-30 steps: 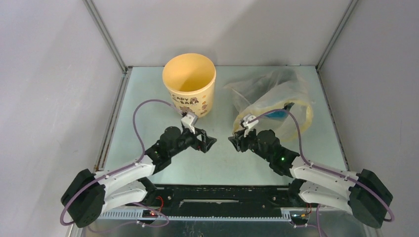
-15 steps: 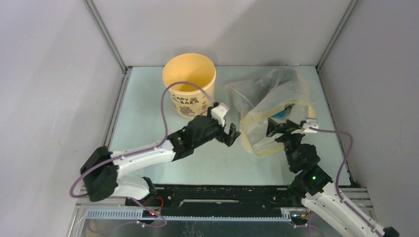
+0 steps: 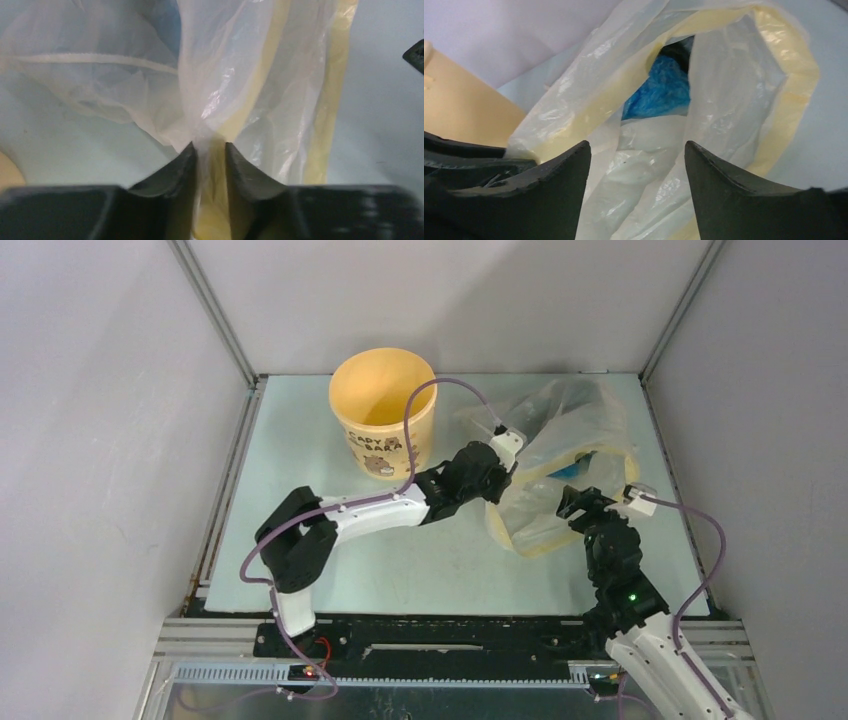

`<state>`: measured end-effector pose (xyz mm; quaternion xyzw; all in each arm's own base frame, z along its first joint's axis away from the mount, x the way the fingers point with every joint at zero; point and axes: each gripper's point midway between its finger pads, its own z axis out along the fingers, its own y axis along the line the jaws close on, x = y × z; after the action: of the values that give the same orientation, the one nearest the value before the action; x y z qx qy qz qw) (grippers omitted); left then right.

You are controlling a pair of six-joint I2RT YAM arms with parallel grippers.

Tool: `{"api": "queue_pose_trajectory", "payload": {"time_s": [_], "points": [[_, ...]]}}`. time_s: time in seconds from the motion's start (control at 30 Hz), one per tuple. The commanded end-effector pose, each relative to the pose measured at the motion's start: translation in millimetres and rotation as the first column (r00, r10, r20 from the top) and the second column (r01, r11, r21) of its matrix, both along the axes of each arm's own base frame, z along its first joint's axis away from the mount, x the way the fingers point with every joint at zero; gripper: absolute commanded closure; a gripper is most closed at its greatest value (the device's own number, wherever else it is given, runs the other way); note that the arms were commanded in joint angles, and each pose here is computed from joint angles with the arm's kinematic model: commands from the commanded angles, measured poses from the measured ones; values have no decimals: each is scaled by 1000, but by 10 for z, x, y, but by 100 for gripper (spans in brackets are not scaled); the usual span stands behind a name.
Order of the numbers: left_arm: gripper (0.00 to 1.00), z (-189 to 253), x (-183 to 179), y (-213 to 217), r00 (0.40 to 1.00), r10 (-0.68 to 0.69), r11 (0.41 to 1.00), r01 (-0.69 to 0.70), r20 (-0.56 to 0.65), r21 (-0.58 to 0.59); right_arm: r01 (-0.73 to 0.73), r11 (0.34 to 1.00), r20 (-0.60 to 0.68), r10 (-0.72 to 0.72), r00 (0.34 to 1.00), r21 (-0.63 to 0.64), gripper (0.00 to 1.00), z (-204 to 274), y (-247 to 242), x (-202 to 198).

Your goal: Put the trash bags into the trash bin

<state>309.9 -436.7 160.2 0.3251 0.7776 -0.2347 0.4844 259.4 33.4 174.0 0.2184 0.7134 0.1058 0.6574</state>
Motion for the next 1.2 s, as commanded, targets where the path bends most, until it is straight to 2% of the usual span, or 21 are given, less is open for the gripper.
{"api": "queue_pose_trajectory", "payload": {"time_s": [0.0, 0.03, 0.07, 0.13, 0.23, 0.5, 0.6, 0.67, 0.77, 0.8, 0.87, 0.97, 1.17], "points": [[86, 120, -3, -106, 999, -35, 998, 36, 17, -58, -93, 996, 17, 92, 996, 9, 33, 4, 187, 71], [97, 124, -16, -98, 999, -33, 997, 34, 17, -74, -111, 994, 13, 111, 994, 7, 36, -18, 227, 86], [99, 159, -14, -67, 1000, -17, 996, 19, 23, -89, -134, 991, 6, 134, 991, 2, 41, -43, 273, 102], [100, 274, -8, 4, 999, 16, 992, -10, 44, -127, -182, 983, -8, 182, 983, -8, 51, -83, 368, 131], [100, 519, -25, 8, 998, 24, 983, -13, 53, -183, -274, 961, -5, 274, 962, -27, 60, -86, 539, 149], [100, 993, -52, -87, 999, 34, 960, -38, -21, -277, -323, 941, 40, 328, 944, -107, 61, -95, 685, 147], [100, 1092, -16, -35, 997, 71, 959, -76, -27, -274, -343, 923, 53, 357, 933, -175, 60, -68, 776, 151], [100, 1138, -10, -16, 997, 76, 959, -82, -32, -272, -313, 925, 58, 332, 942, -214, 63, -76, 782, 199], [100, 1172, -46, 13, 996, 67, 958, -79, -51, -274, -320, 907, 18, 337, 941, -274, 82, -163, 863, 325], [100, 1190, -59, 28, 996, 63, 957, -76, -56, -279, -365, 880, -28, 374, 927, -304, 90, -278, 957, 365], [100, 1243, -85, 59, 997, 50, 954, -66, -61, -292, -413, 842, -91, 408, 908, -346, 100, -408, 1087, 441], [100, 1305, -137, 129, 998, 33, 952, -49, -58, -302, -432, 810, -167, 399, 901, -397, 100, -560, 1207, 552], [100, 1369, -215, 277, 998, 19, 953, -37, -65, -300, -466, 780, -216, 412, 885, -418, 100, -804, 1434, 606]]}}
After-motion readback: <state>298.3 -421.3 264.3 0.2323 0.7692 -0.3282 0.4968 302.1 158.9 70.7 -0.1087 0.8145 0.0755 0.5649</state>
